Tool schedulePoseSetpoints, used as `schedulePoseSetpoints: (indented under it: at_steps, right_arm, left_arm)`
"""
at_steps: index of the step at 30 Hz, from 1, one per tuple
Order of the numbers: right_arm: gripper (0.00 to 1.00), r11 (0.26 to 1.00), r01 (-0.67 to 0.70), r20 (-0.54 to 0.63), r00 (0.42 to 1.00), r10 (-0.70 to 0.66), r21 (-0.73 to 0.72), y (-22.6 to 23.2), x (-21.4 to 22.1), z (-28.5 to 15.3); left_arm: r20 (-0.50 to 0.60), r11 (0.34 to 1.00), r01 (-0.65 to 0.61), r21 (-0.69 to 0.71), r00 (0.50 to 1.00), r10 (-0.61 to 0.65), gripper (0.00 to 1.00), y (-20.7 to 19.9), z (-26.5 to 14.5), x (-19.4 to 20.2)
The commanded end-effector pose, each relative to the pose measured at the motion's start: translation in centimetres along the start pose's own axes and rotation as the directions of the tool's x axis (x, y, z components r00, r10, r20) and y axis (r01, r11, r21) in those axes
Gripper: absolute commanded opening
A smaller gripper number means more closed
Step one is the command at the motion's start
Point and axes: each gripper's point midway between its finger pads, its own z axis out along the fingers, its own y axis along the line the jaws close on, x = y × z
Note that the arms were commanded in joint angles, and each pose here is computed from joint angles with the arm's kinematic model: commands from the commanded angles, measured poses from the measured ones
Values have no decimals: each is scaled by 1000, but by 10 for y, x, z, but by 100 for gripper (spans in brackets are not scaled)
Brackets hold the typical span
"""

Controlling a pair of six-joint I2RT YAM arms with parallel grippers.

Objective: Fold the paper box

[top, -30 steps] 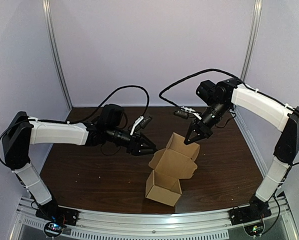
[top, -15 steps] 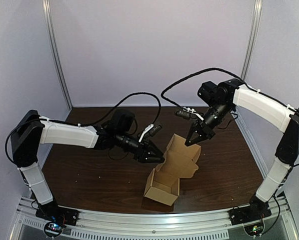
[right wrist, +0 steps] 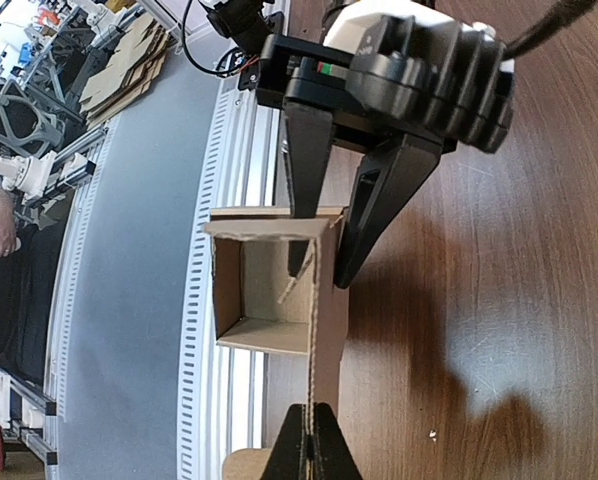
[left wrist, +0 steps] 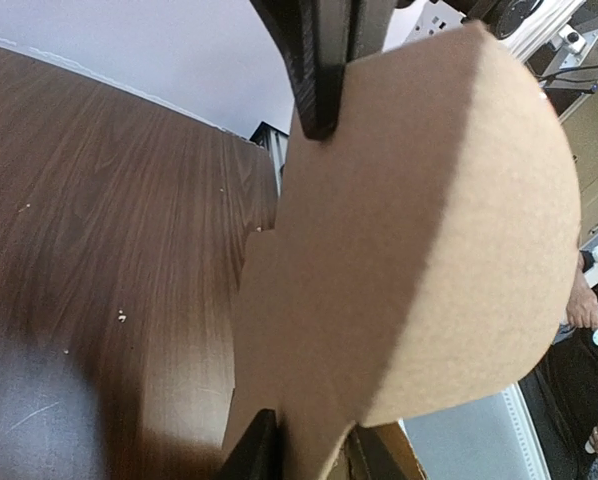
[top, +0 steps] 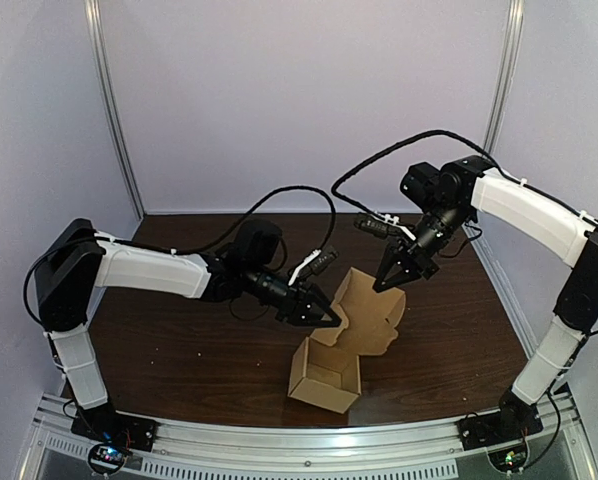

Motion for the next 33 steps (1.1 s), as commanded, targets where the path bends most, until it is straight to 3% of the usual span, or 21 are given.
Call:
schedulePoseSetpoints:
  at_steps: [1,4,7,10,13,16,19,25,33]
  right_arm:
    - [0,991,-12,82,996,23,-131,38,-16,-8]
    - [0,994,-19,76,997,28,-105,34,-16,-8]
    - [0,998,-27,60,998,30,-62,27,-13,-10]
    - [9,999,-39,86,996,40,-3,21,-14,-25]
    - [29,992,-85,200,978,65,92,3,-18,-57]
    - [36,967,-161,350,933,84,198,-23,-18,-90]
    - [41,915,-276,410,901,140,294,-56,1,-91]
    - [42,918,-331,392,891,229,217,-69,10,-70]
    - [42,983,-175,387,911,139,58,-14,-16,-57]
  left_arm:
    - [-3,998,-28,51,1000,28,16,-8,14,-3]
    - [-1,998,-28,53,1000,28,2,-11,13,-5]
    - [16,999,-38,28,999,37,0,-12,9,-8]
    - [41,998,-59,6,997,59,0,-20,4,-15]
    - [77,996,-84,-2,993,84,0,-33,-4,-25]
    - [157,992,-122,-17,980,123,0,-50,-16,-44]
    - [269,989,-140,-46,952,147,0,-62,-28,-66]
    - [420,986,-166,-31,893,163,0,-82,-43,-97]
    - [481,983,-99,-152,862,161,0,-57,-51,-102]
